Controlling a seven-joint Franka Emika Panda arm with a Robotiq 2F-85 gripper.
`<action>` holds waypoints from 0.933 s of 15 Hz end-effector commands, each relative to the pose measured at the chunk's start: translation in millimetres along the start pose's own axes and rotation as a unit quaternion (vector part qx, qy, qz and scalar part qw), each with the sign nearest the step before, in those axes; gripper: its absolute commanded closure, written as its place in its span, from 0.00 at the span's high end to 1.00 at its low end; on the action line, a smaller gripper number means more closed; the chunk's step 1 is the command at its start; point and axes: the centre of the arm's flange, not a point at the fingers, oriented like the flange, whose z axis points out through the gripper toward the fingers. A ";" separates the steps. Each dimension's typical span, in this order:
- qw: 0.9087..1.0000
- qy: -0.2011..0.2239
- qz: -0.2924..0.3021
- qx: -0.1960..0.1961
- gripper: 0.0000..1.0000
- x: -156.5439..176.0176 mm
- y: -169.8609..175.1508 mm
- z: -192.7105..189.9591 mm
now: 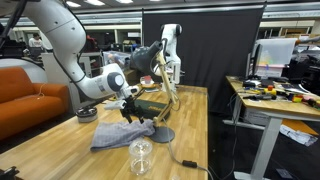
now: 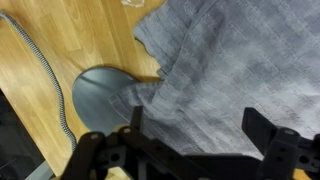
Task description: Unfold the towel on the table
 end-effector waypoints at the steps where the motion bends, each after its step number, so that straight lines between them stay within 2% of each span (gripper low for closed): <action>1: 1.000 0.002 0.013 -0.022 1.00 10.7 2.4 17.5; 12: 0.992 -0.056 0.115 -0.001 1.00 31.3 33.7 57.0; 13: 0.991 -0.060 0.118 0.001 0.98 32.3 33.5 57.6; 14: 0.991 -0.061 0.121 0.005 0.82 32.8 32.5 58.3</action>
